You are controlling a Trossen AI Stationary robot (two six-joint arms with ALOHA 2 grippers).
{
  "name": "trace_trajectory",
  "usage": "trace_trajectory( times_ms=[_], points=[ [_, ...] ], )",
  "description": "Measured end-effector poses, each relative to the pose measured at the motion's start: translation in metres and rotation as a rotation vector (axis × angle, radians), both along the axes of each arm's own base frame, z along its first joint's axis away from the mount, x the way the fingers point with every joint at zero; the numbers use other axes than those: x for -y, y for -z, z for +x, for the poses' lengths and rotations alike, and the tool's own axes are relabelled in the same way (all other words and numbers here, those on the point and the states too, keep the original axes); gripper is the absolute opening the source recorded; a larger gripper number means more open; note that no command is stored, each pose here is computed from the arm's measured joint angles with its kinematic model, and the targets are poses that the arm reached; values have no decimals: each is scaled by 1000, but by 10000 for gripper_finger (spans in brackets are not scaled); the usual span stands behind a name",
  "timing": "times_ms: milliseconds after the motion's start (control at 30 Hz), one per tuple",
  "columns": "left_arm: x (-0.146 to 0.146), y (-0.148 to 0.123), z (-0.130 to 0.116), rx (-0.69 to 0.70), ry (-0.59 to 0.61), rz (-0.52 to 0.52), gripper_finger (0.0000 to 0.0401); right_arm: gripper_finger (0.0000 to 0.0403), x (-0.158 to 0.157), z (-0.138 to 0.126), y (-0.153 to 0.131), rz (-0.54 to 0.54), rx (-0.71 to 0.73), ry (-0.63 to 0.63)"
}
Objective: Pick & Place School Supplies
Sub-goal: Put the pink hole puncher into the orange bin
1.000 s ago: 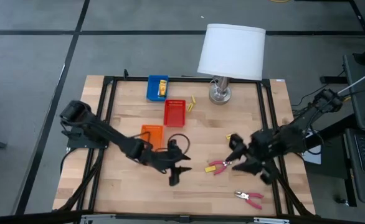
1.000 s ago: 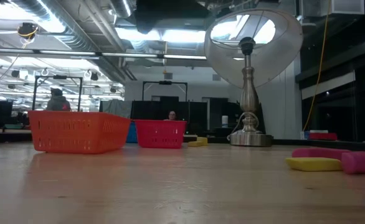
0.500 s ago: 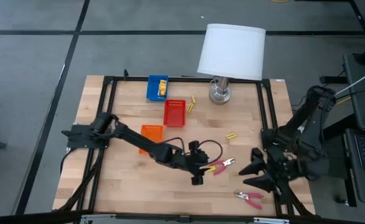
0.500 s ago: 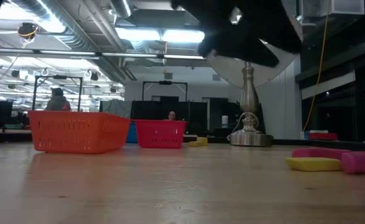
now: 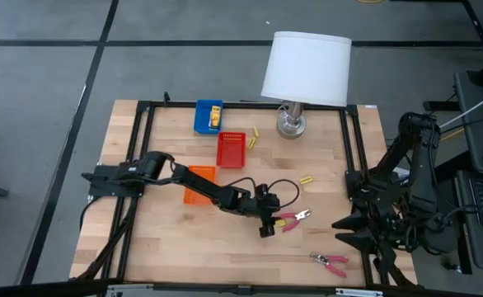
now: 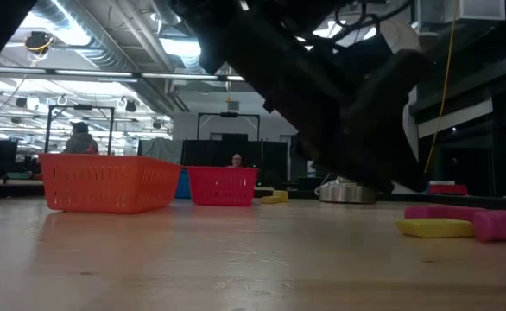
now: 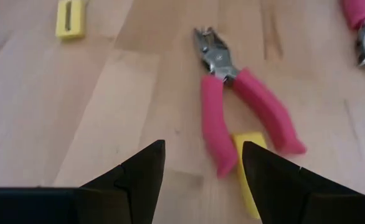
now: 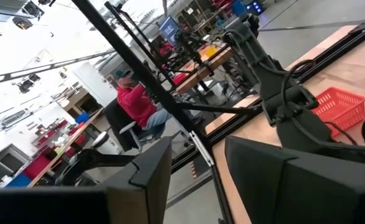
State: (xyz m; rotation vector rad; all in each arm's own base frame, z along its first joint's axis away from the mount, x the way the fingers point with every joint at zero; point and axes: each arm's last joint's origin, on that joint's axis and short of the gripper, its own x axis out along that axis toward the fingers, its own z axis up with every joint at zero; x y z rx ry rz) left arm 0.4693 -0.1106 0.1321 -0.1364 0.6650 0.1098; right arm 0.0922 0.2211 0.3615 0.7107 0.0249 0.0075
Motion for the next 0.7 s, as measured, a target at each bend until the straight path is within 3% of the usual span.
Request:
trace_trajectory(
  times_ms=[267, 533, 700],
  points=[
    [0, 14, 3, -19, 99, -17, 210, 155, 0, 0, 0, 13, 1, 0],
    [-9, 18, 6, -20, 18, -79, 207, 155, 0, 0, -1, 32, 2, 8],
    [-18, 19, 8, -25, 18, -108, 172, 155, 1, 0, -1, 31, 3, 22]
  ],
)
